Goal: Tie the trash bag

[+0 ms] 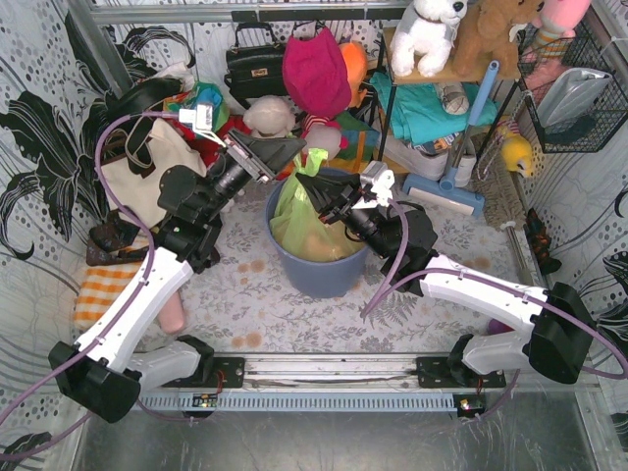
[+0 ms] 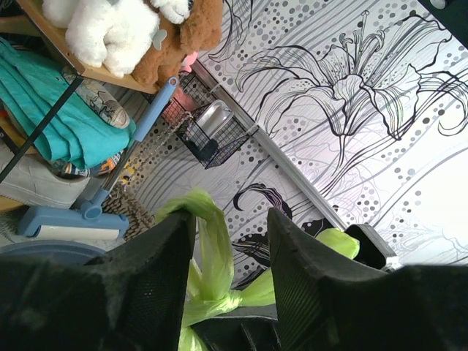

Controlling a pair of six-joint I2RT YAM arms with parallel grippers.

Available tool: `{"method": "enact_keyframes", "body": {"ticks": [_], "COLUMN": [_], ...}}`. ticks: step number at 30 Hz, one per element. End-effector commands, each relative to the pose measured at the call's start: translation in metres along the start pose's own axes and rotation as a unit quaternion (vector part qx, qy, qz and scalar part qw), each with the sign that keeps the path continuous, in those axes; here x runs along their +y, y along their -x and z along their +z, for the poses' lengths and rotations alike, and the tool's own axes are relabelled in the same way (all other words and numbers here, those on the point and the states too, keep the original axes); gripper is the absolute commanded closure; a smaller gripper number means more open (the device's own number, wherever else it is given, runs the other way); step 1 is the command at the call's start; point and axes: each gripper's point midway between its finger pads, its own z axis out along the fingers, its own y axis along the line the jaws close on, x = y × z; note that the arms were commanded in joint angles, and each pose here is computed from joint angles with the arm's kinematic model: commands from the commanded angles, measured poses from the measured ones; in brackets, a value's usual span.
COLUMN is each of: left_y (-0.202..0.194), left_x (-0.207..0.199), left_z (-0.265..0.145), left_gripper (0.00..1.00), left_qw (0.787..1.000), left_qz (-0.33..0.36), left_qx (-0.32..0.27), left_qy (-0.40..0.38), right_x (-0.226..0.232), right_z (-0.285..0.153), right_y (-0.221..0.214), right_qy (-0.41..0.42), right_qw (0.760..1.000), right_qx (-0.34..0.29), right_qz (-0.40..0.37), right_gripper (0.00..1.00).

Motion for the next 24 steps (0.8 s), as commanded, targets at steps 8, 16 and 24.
{"method": "enact_keyframes", "body": {"ticks": [8, 16, 24], "left_y": [0.011, 0.015, 0.014], "left_x": [-0.037, -0.05, -0.042], "left_z": [0.002, -0.004, -0.004], "left_gripper": [0.4, 0.61, 1.0], "left_qw": [0.995, 0.992, 0.995], "left_qz": [0.007, 0.008, 0.018], "left_qx": [0.002, 0.002, 0.003], "left_qy": [-0.098, -0.127, -0.102], "right_x": [0.005, 0.005, 0.005], "right_z": [-0.002, -0.003, -0.005], "right_y": [0.017, 0.016, 0.024], "right_qy": [0.012, 0.013, 0.012], "right_qw": [0.999, 1.0, 0.999], "right_qx": [-0.026, -0.024, -0.025], "right_qz": [0.014, 0.015, 0.016], "right_gripper": [1.0, 1.0, 1.0]}}
